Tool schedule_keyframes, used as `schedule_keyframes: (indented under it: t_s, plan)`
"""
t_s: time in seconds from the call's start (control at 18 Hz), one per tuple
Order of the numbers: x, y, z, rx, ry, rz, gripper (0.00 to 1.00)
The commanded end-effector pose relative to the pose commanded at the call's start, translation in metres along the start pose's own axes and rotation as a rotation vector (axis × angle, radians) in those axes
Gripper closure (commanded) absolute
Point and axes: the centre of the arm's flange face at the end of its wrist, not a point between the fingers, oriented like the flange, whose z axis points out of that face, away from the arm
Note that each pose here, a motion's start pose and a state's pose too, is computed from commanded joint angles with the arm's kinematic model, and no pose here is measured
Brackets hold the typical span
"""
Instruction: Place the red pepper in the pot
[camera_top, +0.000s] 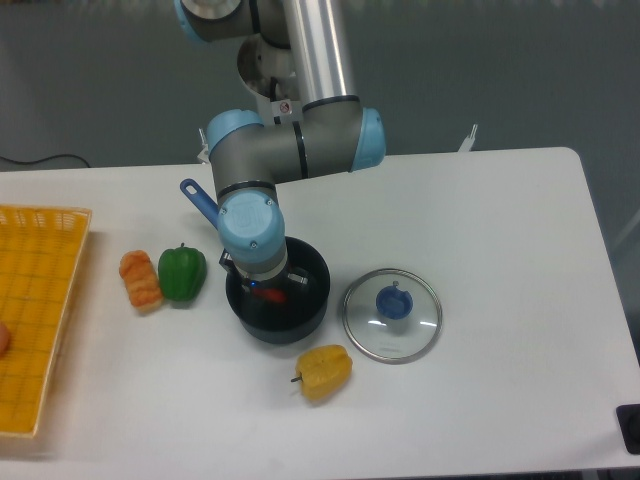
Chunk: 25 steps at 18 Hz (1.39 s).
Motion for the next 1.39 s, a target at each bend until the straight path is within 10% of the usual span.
schedule_keyframes:
  t_s: [1.39]
  plan:
    - [0.0042,-0.0052,0.0099,-0.004,-0.004,0.014,0.28]
